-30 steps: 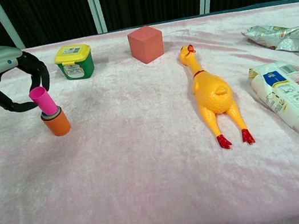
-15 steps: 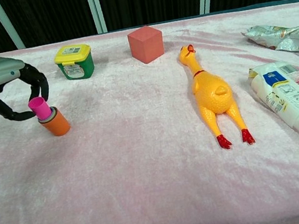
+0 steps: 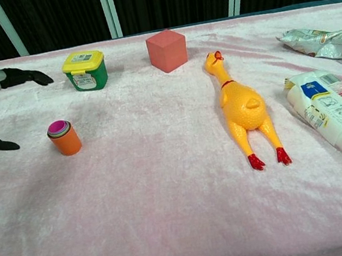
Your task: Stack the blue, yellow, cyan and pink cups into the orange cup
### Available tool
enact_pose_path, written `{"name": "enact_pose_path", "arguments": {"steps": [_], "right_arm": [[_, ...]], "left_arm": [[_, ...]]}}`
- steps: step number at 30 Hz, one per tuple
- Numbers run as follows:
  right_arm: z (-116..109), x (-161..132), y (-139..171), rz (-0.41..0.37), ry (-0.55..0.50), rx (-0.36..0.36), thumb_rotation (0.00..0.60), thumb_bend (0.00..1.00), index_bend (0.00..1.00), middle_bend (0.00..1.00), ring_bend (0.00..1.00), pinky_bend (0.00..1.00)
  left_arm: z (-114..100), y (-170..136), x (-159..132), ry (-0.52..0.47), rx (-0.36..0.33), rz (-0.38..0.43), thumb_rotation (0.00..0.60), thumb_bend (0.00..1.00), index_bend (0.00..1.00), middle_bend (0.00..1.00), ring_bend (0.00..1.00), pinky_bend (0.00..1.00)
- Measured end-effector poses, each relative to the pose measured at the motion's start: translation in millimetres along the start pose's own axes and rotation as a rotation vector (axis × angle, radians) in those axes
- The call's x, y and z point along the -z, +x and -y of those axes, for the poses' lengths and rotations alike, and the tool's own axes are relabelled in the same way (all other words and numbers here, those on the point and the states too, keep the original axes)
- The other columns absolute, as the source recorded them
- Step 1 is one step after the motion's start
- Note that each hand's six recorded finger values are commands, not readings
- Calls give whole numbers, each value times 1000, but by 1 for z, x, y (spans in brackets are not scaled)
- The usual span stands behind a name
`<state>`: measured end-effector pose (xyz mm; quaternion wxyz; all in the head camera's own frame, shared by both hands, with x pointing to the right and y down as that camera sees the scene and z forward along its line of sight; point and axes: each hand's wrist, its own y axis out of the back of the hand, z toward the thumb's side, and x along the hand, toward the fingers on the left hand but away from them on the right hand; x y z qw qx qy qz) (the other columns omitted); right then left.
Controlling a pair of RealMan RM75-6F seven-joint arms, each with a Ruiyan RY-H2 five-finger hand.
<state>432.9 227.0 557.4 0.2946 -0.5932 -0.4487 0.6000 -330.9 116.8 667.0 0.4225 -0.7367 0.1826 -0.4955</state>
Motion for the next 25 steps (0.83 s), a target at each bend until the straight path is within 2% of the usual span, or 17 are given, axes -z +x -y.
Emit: {"name": "enact_pose_path", "arguments": {"steps": [6, 9, 17, 25], "right_arm": [[1, -2, 1, -4, 8, 1, 600, 261, 35, 55, 160, 214], [1, -1, 1, -2, 9, 3, 600, 261, 36, 55, 160, 214], [0, -3, 1, -9, 16, 10, 600, 261, 35, 55, 160, 214], [-3, -5, 3, -39, 36, 36, 600, 261, 34, 56, 160, 214]], "left_arm": [[-28, -40, 20, -11, -102, -75, 600, 106, 98, 113, 60, 112], [-35, -68, 31, -14, -124, -128, 600, 106, 98, 113, 60, 103], [-30, -127, 44, -59, -153, -238, 600, 106, 98, 113, 51, 89], [-21, -190, 55, -169, -221, -369, 600, 106, 98, 113, 49, 88]]}}
